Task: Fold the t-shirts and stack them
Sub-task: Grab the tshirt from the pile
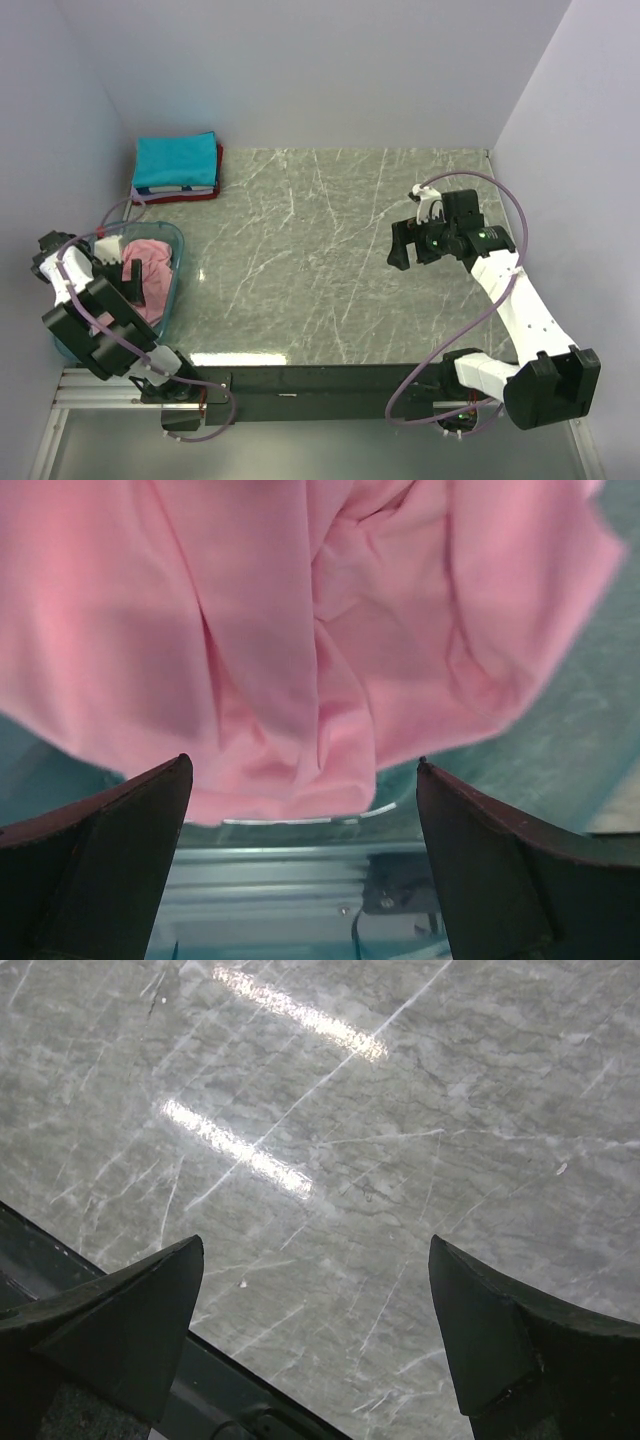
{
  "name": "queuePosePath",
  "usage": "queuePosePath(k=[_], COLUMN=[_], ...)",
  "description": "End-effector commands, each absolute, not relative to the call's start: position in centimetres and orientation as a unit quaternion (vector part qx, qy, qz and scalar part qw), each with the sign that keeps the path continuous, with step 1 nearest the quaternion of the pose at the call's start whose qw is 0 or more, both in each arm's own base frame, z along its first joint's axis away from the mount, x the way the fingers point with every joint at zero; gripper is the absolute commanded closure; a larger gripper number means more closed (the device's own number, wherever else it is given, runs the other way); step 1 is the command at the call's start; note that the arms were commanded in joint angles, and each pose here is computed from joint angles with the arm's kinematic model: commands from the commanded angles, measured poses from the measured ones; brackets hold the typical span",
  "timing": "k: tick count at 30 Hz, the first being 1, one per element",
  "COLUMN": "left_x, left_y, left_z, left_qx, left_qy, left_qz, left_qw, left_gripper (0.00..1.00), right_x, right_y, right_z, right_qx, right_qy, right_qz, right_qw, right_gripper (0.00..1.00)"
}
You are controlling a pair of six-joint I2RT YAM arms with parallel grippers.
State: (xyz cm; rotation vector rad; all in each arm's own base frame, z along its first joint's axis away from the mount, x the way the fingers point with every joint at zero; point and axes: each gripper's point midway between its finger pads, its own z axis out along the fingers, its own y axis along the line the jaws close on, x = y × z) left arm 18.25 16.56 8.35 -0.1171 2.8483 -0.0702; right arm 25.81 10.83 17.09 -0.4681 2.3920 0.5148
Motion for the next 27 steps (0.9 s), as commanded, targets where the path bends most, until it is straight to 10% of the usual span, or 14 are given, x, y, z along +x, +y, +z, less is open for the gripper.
queuePosePath(k=[1, 9, 16, 27], left_x=[19.4, 20.0, 22.3, 31.1], left_y=[19.2, 19.4, 18.5, 5.8], left_z=[6.0, 3.1, 11.3, 38.4], left_qx=[-0.029, -0.045, -0.021, 0.143], left_qy=[0.987, 0.988, 0.974, 0.862], left_qz=[0.024, 0.004, -0.019, -0.084], left_qw=[0.155, 0.148, 0.225, 0.478], left_gripper=[0.00, 0.07, 0.99, 1.00], right_x=[26.8, 26.8, 26.6, 26.9], right_y=[11.1, 11.1, 11.4, 11.3], right_z=[18.7, 18.7, 18.8, 20.0], right_qx=[-0.186, -0.189, -0.194, -0.186], right_qy=[0.902, 0.901, 0.898, 0.889], right_qz=[0.200, 0.199, 0.206, 0.205], right_qw=[0.336, 0.335, 0.336, 0.364], right_gripper=[0.00, 0.00, 0.00, 0.00])
